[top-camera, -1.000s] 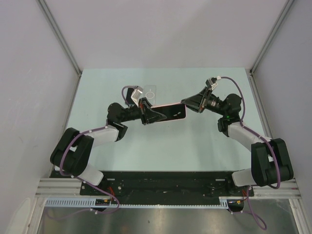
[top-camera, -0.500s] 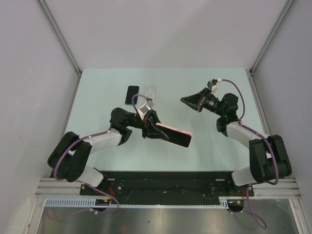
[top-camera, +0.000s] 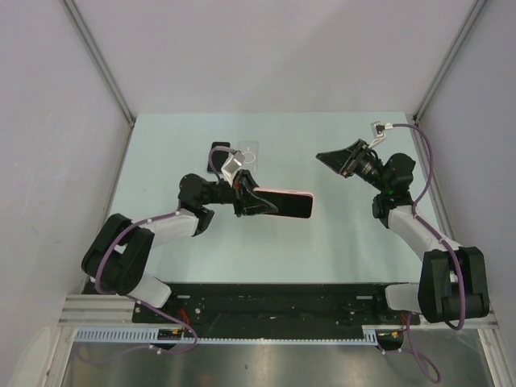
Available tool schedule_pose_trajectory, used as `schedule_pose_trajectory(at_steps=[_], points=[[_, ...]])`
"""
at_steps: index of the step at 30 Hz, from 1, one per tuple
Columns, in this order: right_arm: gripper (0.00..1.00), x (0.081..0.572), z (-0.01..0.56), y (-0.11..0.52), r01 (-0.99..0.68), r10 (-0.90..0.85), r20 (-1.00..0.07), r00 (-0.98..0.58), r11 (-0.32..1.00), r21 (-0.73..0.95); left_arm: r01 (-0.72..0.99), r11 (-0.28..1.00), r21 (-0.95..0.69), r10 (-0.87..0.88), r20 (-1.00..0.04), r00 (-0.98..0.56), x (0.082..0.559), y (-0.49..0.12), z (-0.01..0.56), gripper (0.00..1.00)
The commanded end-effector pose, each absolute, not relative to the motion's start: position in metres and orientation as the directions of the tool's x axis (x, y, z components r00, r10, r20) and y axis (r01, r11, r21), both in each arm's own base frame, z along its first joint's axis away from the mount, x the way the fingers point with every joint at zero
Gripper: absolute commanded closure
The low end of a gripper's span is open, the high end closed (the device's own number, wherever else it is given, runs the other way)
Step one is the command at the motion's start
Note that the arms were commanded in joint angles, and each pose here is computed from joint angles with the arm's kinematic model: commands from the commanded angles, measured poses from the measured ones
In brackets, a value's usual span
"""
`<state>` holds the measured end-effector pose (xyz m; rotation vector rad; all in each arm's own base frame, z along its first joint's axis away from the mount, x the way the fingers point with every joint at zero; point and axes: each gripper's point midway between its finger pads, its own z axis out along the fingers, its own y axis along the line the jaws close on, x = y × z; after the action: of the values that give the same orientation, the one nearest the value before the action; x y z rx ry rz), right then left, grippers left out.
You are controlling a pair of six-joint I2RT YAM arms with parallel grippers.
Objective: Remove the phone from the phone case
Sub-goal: Remove the phone case from the phone.
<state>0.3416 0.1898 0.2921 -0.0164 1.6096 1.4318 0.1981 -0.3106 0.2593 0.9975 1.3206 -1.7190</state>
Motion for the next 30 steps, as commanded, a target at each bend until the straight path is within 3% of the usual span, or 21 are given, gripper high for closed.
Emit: schedule_pose_trajectory(at_steps=[1, 3, 11, 13, 16, 20, 27, 30], points=[[0.56, 0.356, 0.285, 0.166, -0.608, 0.476, -0.782, -0.403, 0.499, 0.617, 0.988, -0.141, -0.062, -0.371, -0.922, -0.111, 0.209, -0.295, 0.325, 1.0], [0.45, 0.363, 0.284, 0.154, -0.602, 0.456, -0.807, -0.374, 0.543, 0.586, 0.991, -0.106, -0.087, -0.386, -0.914, -0.122, 0.219, -0.291, 0.325, 1.0], [0.34, 0.365, 0.252, 0.15, -0.585, 0.223, -0.893, -0.391, 0.689, 0.428, 0.975, 0.012, -0.224, -0.4, -0.894, -0.2, 0.263, -0.267, 0.312, 0.99], [0.36, 0.359, 0.245, 0.153, -0.605, 0.158, -0.904, -0.397, 0.696, 0.388, 0.964, 0.03, -0.263, -0.38, -0.895, -0.232, 0.267, -0.268, 0.305, 1.0], [0.39, 0.342, 0.248, 0.169, -0.699, 0.083, -0.919, -0.385, 0.624, 0.349, 0.962, 0.069, -0.264, -0.361, -0.906, -0.222, 0.27, -0.267, 0.3, 1.0], [0.41, 0.297, 0.241, 0.195, -0.879, -0.067, -0.946, -0.317, 0.396, 0.267, 0.944, 0.153, -0.294, -0.305, -0.922, -0.237, 0.285, -0.268, 0.291, 1.0], [0.38, 0.247, 0.233, 0.22, -0.965, -0.154, -0.961, -0.231, 0.16, 0.206, 0.939, 0.136, -0.316, -0.263, -0.925, -0.273, 0.278, -0.269, 0.291, 1.0], [0.36, 0.237, 0.229, 0.222, -0.975, -0.175, -0.962, -0.207, 0.117, 0.189, 0.934, 0.153, -0.322, -0.246, -0.928, -0.28, 0.28, -0.273, 0.287, 1.0]])
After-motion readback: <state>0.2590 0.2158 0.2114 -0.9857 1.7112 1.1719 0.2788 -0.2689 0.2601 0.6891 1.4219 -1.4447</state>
